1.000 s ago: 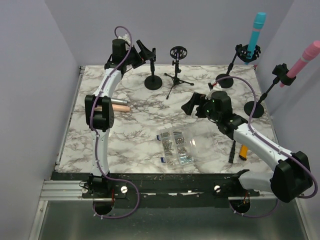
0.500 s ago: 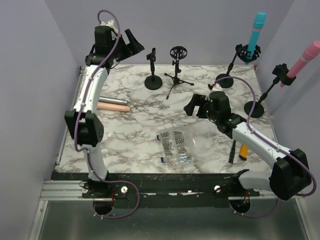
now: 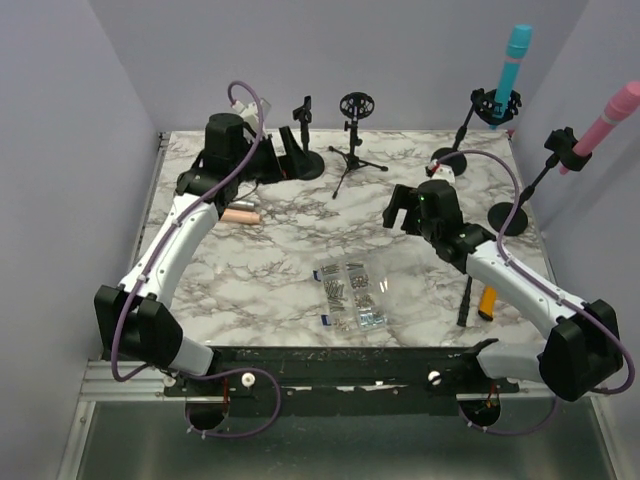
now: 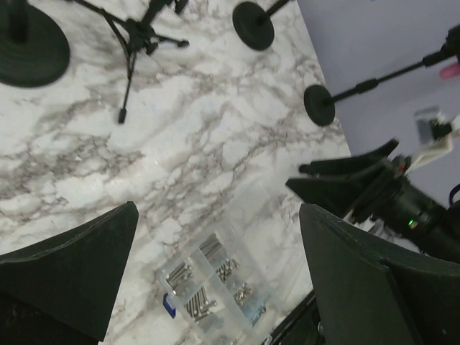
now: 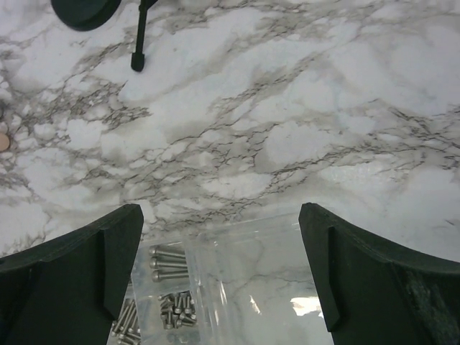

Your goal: Remove the microphone from the stand

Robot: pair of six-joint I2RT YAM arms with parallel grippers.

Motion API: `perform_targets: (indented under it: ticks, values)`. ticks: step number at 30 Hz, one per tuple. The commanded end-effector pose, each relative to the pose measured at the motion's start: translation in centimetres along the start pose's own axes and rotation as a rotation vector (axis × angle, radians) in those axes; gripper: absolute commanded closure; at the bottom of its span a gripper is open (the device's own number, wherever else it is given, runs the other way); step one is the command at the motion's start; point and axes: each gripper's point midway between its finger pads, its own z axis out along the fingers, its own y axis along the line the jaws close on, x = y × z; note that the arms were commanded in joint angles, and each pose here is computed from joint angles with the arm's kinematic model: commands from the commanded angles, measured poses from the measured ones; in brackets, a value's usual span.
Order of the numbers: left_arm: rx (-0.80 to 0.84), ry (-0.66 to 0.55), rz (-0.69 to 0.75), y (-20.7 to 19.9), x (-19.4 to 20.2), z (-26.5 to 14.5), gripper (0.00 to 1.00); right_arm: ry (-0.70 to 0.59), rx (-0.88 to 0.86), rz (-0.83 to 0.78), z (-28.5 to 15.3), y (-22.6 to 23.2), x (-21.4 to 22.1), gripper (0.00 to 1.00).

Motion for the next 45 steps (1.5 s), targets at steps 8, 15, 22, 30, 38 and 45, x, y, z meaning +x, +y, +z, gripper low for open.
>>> perform_targets:
  ticks: [8, 15, 22, 30, 38, 45]
  values:
    - [0.215, 0.074, 0.127, -7.6, 6.4, -2.1, 0.01, -0.214, 0.280, 0.032, -1.2, -3.4, -15.1, 0.00]
    - [0.244, 0.068, 0.150, -8.8, 6.3, -2.7, 0.01, -0.383, 0.322, 0.140, -2.8, -6.5, -24.0, 0.02]
    - [0.277, 0.081, 0.142, -9.1, 6.4, -2.7, 0.01, -0.536, 0.436, 0.155, -4.2, -10.0, -30.4, 0.00]
    - [0.330, 0.118, 0.115, -9.7, 7.0, -2.4, 0.01, -0.607, 0.527, 0.066, -3.5, -13.0, -35.2, 0.00]
    - [0.332, 0.127, 0.109, -9.5, 7.2, -2.1, 0.01, -0.610, 0.577, -0.064, -0.6, -14.0, -36.7, 0.03]
    - [0.332, 0.124, 0.104, -9.4, 7.0, -2.1, 0.02, -0.620, 0.673, -0.165, 1.2, -15.9, -36.9, 0.05]
